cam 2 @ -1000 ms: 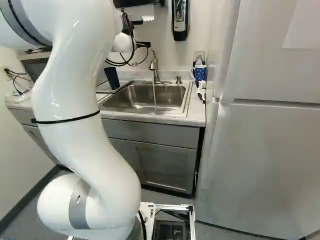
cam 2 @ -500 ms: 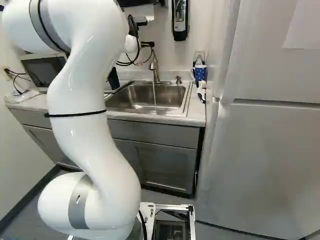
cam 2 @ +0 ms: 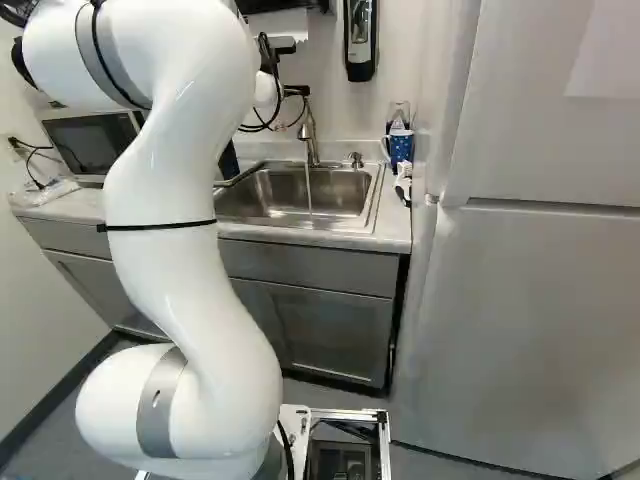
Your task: Rinse the cup and place it in the tray
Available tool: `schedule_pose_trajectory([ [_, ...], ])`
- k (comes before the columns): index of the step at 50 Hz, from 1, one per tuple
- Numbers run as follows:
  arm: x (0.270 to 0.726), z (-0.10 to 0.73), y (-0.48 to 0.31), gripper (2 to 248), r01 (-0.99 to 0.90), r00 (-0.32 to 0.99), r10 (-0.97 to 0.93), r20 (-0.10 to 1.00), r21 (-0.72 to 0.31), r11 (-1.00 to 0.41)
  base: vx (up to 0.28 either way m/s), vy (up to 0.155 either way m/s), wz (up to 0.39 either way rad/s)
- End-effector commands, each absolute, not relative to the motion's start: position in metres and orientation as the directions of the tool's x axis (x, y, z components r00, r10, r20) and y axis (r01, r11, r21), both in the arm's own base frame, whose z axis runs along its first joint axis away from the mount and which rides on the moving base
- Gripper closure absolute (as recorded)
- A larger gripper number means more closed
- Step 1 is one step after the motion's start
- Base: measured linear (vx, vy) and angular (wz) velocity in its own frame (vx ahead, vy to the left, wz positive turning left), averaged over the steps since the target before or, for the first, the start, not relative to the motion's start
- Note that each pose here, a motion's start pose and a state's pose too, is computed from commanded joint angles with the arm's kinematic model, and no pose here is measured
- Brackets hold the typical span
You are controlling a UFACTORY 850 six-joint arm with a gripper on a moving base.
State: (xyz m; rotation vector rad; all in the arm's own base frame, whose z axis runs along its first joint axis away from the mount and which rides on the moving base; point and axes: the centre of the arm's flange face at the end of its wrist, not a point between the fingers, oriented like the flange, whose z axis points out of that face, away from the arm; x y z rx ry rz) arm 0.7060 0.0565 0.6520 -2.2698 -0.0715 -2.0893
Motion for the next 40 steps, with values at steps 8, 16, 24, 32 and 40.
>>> schedule_pose_trajectory([
  [8, 0.701, 0.652, 0.056, 3, 0.072, 0.097, -0.003, 0.995, -0.010, -0.997, 0.000, 0.000, 0.000],
  [16, 0.692, 0.652, 0.056, 3, 0.072, 0.108, -0.002, 0.994, -0.010, -0.997, 0.000, 0.000, 0.000],
  [24, 0.681, 0.653, 0.052, 3, 0.068, 0.120, -0.001, 0.993, -0.010, -0.998, 0.000, 0.000, 0.000],
  [32, 0.670, 0.654, 0.045, 3, 0.058, 0.132, -0.002, 0.991, -0.010, -0.998, 0.000, 0.000, 0.000],
  [40, 0.667, 0.654, 0.041, 3, 0.054, 0.139, -0.002, 0.990, -0.010, -0.998, 0.000, 0.000, 0.000],
])
